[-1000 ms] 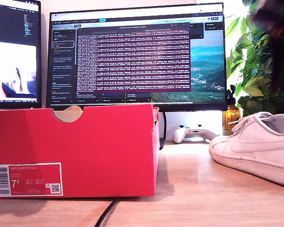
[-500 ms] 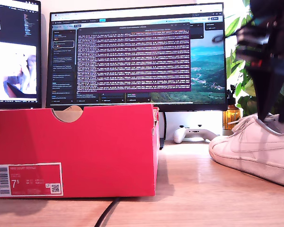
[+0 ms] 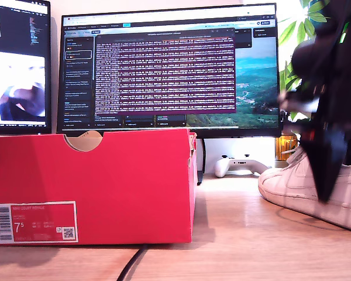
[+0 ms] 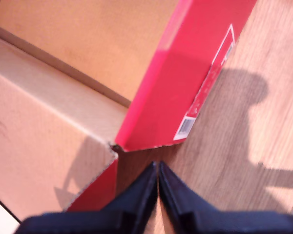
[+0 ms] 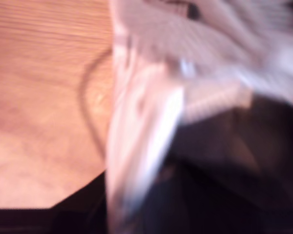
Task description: Pack the white shoes by picking the first shoe and placing it inside the red shoebox, left side, then picking and rotating the second shoe and placing it in the shoebox
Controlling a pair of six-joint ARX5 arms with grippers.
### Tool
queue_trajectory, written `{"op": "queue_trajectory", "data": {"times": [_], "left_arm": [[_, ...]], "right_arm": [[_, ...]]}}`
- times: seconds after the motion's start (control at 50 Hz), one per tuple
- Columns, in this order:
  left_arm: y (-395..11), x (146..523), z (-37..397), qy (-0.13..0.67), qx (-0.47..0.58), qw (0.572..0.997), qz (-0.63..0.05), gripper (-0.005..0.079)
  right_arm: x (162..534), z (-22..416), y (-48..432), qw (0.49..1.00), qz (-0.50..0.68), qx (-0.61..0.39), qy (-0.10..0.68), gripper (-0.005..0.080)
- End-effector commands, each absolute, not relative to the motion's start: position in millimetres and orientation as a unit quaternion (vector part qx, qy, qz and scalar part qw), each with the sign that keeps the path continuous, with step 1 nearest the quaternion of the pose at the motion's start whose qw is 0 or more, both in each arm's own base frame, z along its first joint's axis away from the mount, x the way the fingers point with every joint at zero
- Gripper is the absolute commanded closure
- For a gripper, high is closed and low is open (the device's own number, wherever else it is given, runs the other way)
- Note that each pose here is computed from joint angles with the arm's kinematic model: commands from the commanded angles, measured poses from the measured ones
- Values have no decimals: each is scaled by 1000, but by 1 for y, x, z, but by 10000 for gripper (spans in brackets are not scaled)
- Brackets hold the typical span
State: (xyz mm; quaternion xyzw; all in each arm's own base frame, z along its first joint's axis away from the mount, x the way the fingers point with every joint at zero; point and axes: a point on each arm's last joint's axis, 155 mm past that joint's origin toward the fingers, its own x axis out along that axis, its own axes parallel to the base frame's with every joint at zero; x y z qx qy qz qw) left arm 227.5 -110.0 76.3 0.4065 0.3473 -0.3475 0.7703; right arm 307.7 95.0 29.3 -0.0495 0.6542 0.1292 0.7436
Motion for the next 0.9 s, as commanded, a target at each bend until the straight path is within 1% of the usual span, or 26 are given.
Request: {"op": "queue_trajectory", "data": {"times": [0.0,0.02,0.04,0.06,0.08,0.22,0.34,0.68,0.88], "left_arm": [[-111,227,76,347,408,769,-350,762],[-111,227,76,347,408,769,-350,762],[-111,227,76,347,408,769,-350,762],[-111,227,76,347,408,769,-350,762],[-111,227,76,347,408,769,-350,762],[-111,227,76,347,408,769,-350,762],[-111,227,76,347,408,769,-350,762],[-111,227,76,347,408,769,-350,762],[-111,227,76,347,408,769,-350,762]], "right_arm": [[319,29,99,757,133,-52,638,725],[320,29,99,758,133,-51,636,780],[323,30,100,762,133,-50,632,759],[324,30,100,764,130,-47,631,755],[324,31,100,764,130,-46,630,766],[323,35,100,761,116,-30,638,765],[321,50,105,762,117,-28,636,765],[347,141,160,824,147,63,544,765],[352,187,209,839,202,124,491,765]]}}
